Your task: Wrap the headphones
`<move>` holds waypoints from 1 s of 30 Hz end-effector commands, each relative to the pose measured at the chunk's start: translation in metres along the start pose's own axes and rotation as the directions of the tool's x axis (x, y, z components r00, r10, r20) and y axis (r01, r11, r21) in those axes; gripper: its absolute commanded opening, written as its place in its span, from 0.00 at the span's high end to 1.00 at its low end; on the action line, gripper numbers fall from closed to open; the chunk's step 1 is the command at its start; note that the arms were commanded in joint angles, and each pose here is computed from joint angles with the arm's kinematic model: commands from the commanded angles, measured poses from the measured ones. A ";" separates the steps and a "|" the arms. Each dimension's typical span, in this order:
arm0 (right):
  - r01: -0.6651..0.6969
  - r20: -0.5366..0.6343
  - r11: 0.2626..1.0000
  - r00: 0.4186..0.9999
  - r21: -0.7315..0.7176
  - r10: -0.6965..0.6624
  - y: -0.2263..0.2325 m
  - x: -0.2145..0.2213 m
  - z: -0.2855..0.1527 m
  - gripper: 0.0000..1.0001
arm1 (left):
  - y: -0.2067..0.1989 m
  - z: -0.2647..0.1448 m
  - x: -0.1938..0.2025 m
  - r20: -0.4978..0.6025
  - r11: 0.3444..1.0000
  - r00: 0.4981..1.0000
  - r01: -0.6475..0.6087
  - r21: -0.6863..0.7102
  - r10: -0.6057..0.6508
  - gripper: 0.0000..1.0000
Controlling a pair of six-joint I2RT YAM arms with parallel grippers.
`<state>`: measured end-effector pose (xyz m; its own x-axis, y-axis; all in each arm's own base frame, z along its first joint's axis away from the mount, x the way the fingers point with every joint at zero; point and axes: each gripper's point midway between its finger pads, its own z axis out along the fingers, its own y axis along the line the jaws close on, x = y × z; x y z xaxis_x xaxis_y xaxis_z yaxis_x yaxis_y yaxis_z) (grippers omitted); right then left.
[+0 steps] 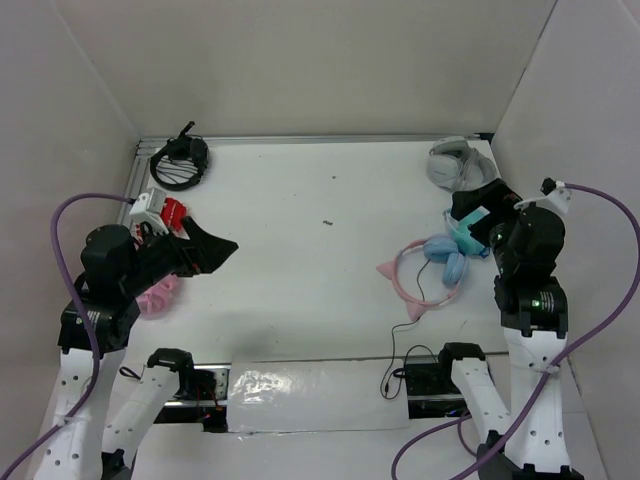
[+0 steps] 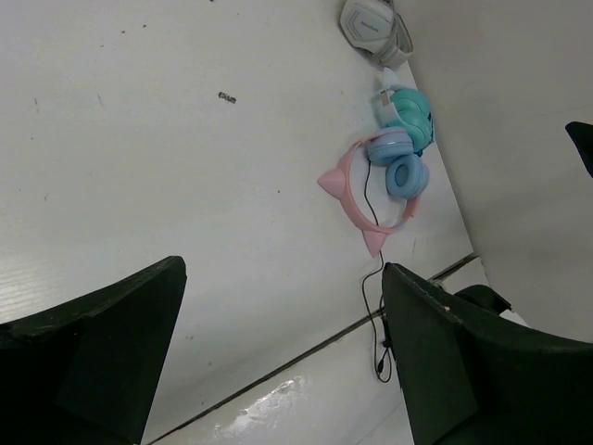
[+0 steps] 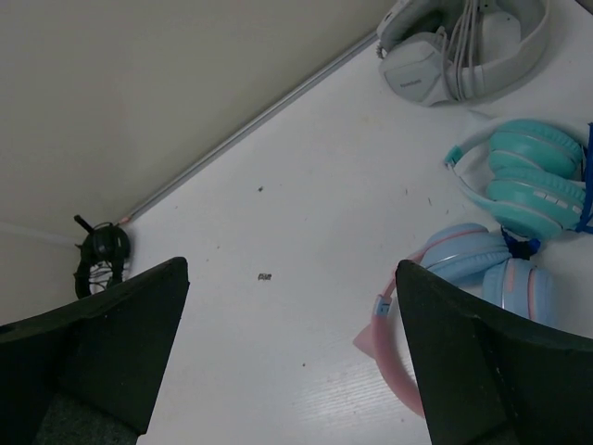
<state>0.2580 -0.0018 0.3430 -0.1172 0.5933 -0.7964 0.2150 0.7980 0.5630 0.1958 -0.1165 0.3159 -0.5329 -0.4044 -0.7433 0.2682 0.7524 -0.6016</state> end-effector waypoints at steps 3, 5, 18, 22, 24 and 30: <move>-0.006 -0.022 1.000 1.000 0.000 0.006 -0.001 0.004 0.000 0.00 | -0.017 0.003 -0.016 0.043 0.996 0.999 -0.029 0.082 0.025 0.01; -0.013 -0.081 0.999 0.997 0.043 0.017 -0.014 0.025 0.006 0.00 | -0.017 0.008 -0.012 0.018 0.995 1.000 -0.024 0.099 0.022 0.01; -0.076 -0.296 0.855 0.919 0.514 0.259 -0.135 0.159 0.029 0.00 | -0.011 0.028 -0.001 -0.060 0.991 0.998 -0.003 0.134 0.011 0.01; -0.028 -0.337 0.796 0.897 0.605 0.287 -0.164 0.191 0.033 0.00 | -0.010 0.033 0.004 -0.083 0.989 0.997 0.013 0.144 0.000 0.01; -0.018 -0.365 0.792 0.881 0.611 0.301 -0.170 0.205 0.039 0.01 | -0.010 0.035 0.004 -0.092 0.988 0.996 0.015 0.153 -0.001 0.01; 0.030 -0.378 0.720 0.866 0.693 0.328 -0.195 0.226 0.032 0.03 | -0.010 0.040 0.006 -0.121 0.986 0.993 0.025 0.164 -0.005 0.01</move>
<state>0.2179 -0.0145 0.0506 -0.4528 0.8057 -0.3819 0.7923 0.5600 0.2421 0.2200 -0.1422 0.2941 -0.6486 -0.3504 -0.6757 0.3244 0.6758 -0.6619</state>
